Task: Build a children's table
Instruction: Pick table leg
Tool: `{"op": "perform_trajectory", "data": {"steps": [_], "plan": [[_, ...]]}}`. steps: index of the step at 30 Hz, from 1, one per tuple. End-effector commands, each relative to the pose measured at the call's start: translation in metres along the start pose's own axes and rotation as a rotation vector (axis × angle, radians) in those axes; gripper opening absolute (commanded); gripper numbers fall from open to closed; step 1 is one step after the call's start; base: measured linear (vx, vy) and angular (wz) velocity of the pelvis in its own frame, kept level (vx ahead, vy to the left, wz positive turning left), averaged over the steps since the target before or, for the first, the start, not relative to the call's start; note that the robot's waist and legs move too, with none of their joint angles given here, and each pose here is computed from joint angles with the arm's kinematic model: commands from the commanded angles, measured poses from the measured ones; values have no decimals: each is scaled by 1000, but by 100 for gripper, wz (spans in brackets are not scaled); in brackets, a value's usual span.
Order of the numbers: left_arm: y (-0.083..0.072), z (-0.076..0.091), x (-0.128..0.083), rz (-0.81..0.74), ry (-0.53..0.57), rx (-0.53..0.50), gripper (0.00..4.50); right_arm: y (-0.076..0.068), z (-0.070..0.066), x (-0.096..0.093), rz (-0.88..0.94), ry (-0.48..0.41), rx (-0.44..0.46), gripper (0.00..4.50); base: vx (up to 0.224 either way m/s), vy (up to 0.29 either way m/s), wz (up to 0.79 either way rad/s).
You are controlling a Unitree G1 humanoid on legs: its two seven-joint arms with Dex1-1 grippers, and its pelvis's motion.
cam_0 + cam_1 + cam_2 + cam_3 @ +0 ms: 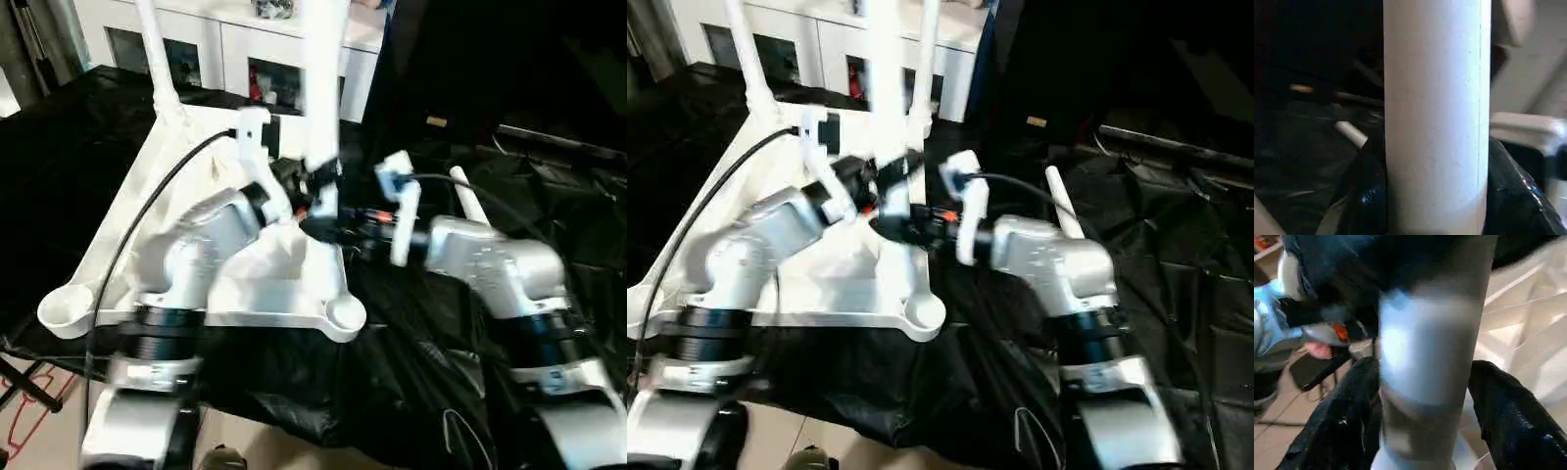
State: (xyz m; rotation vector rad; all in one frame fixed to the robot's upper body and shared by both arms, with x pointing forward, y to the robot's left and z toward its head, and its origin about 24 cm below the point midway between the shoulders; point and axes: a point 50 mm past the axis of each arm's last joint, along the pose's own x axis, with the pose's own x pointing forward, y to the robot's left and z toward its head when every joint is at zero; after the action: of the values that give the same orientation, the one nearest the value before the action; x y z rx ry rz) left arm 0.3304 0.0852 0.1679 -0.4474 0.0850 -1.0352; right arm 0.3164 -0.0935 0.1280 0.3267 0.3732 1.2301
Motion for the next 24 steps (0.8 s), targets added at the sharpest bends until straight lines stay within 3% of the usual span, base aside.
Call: {"op": "perform_trajectory", "data": {"steps": [1,8,10,22,23,24], "plan": [[-16,8,6,-136,-7,11,189,3,-6,-2,37,44,-6,302,0,0,0],[-33,21,2,-380,-45,-51,188,5,-15,-5,112,112,-7,302,0,0,0],[-36,24,2,-415,-59,-62,188,5,-15,-5,110,112,-11,266,0,0,0],[-32,23,4,-372,-71,-58,188,0,-13,-5,51,73,-29,195,0,0,0],[-30,23,4,-345,-74,-54,244,0,-12,-5,44,68,-30,193,0,0,0],[-26,23,5,-299,-75,-54,258,-1,-11,-4,29,55,-32,193,0,0,0]]}}
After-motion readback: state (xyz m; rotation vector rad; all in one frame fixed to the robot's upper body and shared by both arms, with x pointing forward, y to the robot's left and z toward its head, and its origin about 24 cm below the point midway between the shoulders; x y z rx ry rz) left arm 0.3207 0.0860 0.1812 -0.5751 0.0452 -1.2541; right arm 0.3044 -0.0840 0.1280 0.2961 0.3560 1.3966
